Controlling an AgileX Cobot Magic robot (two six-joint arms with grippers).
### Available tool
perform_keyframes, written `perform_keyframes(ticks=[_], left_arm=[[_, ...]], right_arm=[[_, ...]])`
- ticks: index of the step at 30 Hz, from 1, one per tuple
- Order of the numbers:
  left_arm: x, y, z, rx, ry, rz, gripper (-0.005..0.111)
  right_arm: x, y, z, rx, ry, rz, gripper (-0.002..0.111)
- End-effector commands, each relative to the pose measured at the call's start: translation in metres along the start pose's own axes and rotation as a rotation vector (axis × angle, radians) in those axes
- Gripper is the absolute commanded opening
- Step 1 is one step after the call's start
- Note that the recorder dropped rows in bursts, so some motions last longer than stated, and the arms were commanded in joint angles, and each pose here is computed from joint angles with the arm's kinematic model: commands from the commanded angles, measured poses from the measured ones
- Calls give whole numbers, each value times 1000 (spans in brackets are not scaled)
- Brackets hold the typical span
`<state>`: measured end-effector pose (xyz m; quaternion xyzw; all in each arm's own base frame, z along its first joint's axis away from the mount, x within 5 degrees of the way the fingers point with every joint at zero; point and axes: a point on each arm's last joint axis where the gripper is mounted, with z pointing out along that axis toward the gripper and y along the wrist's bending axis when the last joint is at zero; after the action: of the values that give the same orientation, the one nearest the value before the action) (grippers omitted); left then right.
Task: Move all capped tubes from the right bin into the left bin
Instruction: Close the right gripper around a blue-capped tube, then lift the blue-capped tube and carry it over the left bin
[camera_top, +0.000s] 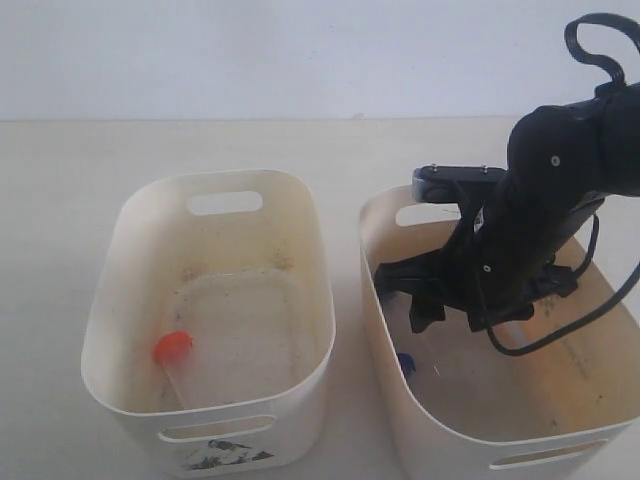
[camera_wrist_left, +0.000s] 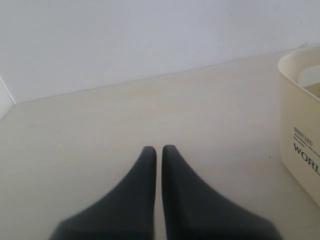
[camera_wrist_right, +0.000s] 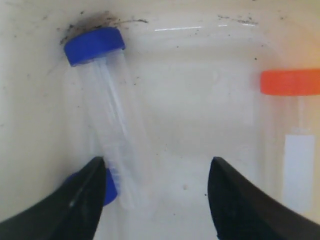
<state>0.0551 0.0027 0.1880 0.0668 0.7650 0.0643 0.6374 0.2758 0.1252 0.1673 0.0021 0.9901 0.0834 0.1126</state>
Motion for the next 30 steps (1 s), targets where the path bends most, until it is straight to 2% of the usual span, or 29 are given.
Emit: perform_keyframes(ticks=[1,6,16,18,22,23,27,30], left_arm=[[-2,0,0,2,-12,-17,4],[-2,0,0,2,-12,-17,4],[-2,0,0,2,-12,-17,4],[-2,0,0,2,-12,-17,4],[-2,0,0,2,-12,-17,4],[-2,0,0,2,-12,-17,4],[-2,0,0,2,-12,-17,4],[-2,0,0,2,-12,-17,4]], right_arm=[[1,0,-1,8,6,-16,57],[3,1,5,-4,40,16,57],[13,-2,62,45,186,40,56],[14,-4,67,54,203,44,47],[15,-4,67,57,209,61,6],[15,-4,66,56,207,61,0],[12,-1,48,42,180,31,0],[7,4,5,-11,76,15,0]])
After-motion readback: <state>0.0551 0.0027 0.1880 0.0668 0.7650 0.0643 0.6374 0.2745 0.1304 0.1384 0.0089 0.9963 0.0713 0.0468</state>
